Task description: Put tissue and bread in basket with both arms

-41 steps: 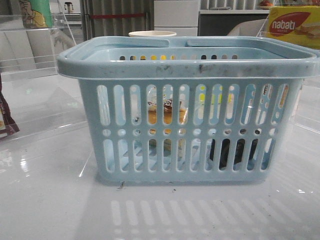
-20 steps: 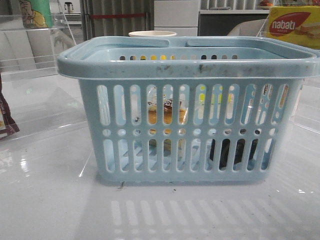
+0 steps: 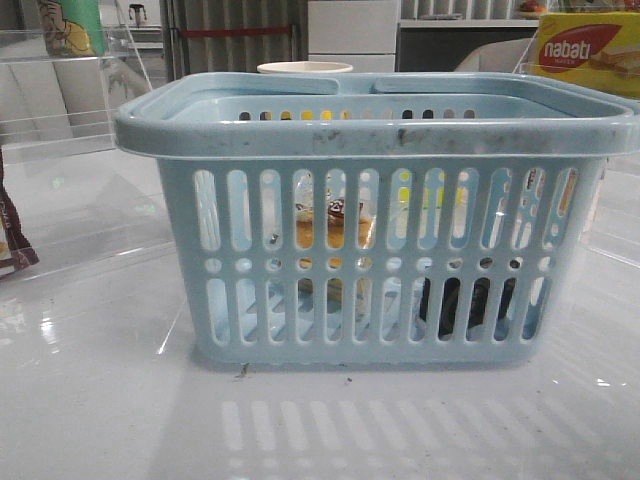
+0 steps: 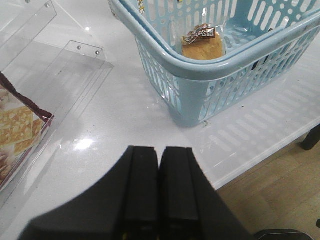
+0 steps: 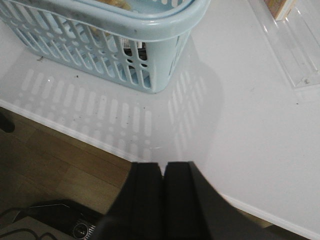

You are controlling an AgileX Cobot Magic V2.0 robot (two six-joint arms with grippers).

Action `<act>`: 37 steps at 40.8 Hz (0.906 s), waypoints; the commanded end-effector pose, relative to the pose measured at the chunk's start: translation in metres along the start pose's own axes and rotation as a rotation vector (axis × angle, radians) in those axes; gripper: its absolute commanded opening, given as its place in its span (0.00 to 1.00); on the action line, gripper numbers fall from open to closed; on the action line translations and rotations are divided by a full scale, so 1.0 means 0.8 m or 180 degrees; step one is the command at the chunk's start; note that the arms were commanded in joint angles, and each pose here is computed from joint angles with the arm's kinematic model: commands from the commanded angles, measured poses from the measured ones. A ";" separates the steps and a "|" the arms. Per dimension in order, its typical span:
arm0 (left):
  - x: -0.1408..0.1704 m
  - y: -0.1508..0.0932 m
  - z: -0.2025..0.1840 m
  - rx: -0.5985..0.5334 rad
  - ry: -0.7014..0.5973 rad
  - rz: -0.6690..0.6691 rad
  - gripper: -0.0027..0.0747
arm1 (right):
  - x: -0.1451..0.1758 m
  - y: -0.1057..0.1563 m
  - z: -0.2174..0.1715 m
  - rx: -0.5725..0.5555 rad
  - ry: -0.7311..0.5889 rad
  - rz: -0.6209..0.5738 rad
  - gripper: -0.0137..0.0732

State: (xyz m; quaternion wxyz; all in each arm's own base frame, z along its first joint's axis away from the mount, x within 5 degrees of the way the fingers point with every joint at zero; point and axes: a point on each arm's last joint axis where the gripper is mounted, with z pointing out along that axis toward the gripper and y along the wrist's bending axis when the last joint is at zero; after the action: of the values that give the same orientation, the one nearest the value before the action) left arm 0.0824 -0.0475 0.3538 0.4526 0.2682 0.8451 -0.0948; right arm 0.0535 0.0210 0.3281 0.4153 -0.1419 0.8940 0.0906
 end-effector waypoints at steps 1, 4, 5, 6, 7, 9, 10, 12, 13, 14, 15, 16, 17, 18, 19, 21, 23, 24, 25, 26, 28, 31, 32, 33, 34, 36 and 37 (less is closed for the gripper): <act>-0.017 0.000 -0.005 0.0015 -0.0318 -0.0037 0.15 | -0.013 -0.001 -0.005 0.0025 -0.0242 -0.0020 0.22; -0.016 0.000 -0.005 0.0014 -0.0347 -0.0037 0.15 | -0.013 -0.001 -0.005 0.0025 -0.0242 -0.0020 0.22; -0.014 0.000 -0.007 0.0010 -0.0401 -0.0047 0.15 | -0.013 -0.001 -0.005 0.0025 -0.0242 -0.0020 0.22; -0.012 0.000 -0.008 0.0002 -0.0432 -0.0051 0.15 | -0.013 -0.001 -0.005 0.0025 -0.0242 -0.0020 0.22; -0.009 0.000 -0.009 -0.0014 -0.0472 -0.0054 0.15 | -0.013 -0.001 -0.005 0.0025 -0.0242 -0.0020 0.22; -0.003 0.002 -0.011 -0.0070 -0.0543 -0.0084 0.15 | -0.013 -0.001 -0.005 0.0025 -0.0242 -0.0020 0.22; 0.001 0.004 -0.011 -0.0123 -0.0596 -0.0112 0.15 | -0.013 -0.001 -0.005 0.0025 -0.0242 -0.0020 0.22; 0.010 0.007 -0.012 -0.0266 -0.0720 -0.0147 0.15 | -0.013 -0.001 -0.005 0.0025 -0.0242 -0.0020 0.22; 0.017 0.009 -0.011 -0.0353 -0.0798 -0.0179 0.15 | -0.013 -0.001 -0.005 0.0025 -0.0242 -0.0020 0.22; 0.022 0.011 -0.009 -0.0418 -0.0862 -0.0207 0.15 | -0.013 -0.001 -0.005 0.0025 -0.0242 -0.0020 0.22; 0.031 0.013 -0.006 -0.0510 -0.0949 -0.0241 0.15 | -0.013 -0.001 -0.005 0.0025 -0.0242 -0.0020 0.22; 0.037 0.014 -0.004 -0.0582 -0.1023 -0.0266 0.15 | -0.013 -0.001 -0.005 0.0025 -0.0242 -0.0020 0.22; 0.044 0.015 -0.001 -0.0652 -0.1101 -0.0287 0.15 | -0.013 -0.001 -0.005 0.0025 -0.0242 -0.0020 0.22; 0.054 0.016 0.003 -0.0744 -0.1214 -0.0310 0.15 | -0.013 -0.001 -0.005 0.0025 -0.0242 -0.0020 0.22; 0.061 0.017 0.006 -0.0814 -0.1296 -0.0325 0.15 | -0.013 -0.001 -0.005 0.0025 -0.0242 -0.0020 0.22; 0.079 0.018 0.014 -0.0964 -0.1494 -0.0375 0.15 | -0.013 -0.001 -0.005 0.0025 -0.0242 -0.0020 0.22; 0.097 0.018 0.020 -0.1102 -0.1674 -0.0438 0.15 | -0.013 -0.001 -0.005 0.0025 -0.0242 -0.0020 0.22; 0.105 0.018 0.023 -0.1157 -0.1736 -0.0465 0.15 | -0.013 -0.001 -0.005 0.0025 -0.0242 -0.0020 0.22; 0.115 0.017 0.025 -0.1223 -0.1814 -0.0506 0.15 | -0.013 -0.001 -0.005 0.0025 -0.0242 -0.0020 0.22; 0.124 0.017 0.028 -0.1285 -0.1875 -0.0544 0.15 | -0.013 -0.001 -0.005 0.0025 -0.0242 -0.0020 0.22; 0.136 0.016 0.032 -0.1356 -0.1951 -0.0619 0.15 | -0.013 -0.001 -0.005 0.0025 -0.0242 -0.0020 0.22; 0.154 0.015 0.039 -0.1462 -0.2016 -0.0665 0.15 | -0.013 -0.001 -0.005 0.0025 -0.0242 -0.0020 0.22; 0.158 0.015 0.041 -0.1482 -0.2029 -0.0667 0.15 | -0.013 -0.001 -0.005 0.0025 -0.0242 -0.0020 0.22; 0.162 0.015 0.043 -0.1500 -0.2037 -0.0670 0.15 | -0.013 -0.001 -0.005 0.0025 -0.0242 -0.0020 0.22; 0.165 0.015 0.045 -0.1518 -0.2035 -0.0675 0.15 | -0.013 -0.001 -0.005 0.0025 -0.0242 -0.0020 0.22; 0.172 0.015 0.049 -0.1547 -0.2018 -0.0694 0.15 | -0.013 -0.001 -0.005 0.0025 -0.0242 -0.0020 0.22; 0.174 0.014 0.050 -0.1545 -0.2038 -0.0697 0.15 | -0.013 -0.001 -0.005 0.0025 -0.0242 -0.0020 0.22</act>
State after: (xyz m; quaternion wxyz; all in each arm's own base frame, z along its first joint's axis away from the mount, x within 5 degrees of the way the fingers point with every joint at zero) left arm 0.0560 -0.0038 0.2063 0.6833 0.0339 0.7293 -0.0127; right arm 0.0534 0.0210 0.3279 0.4142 -0.1414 0.8946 0.0906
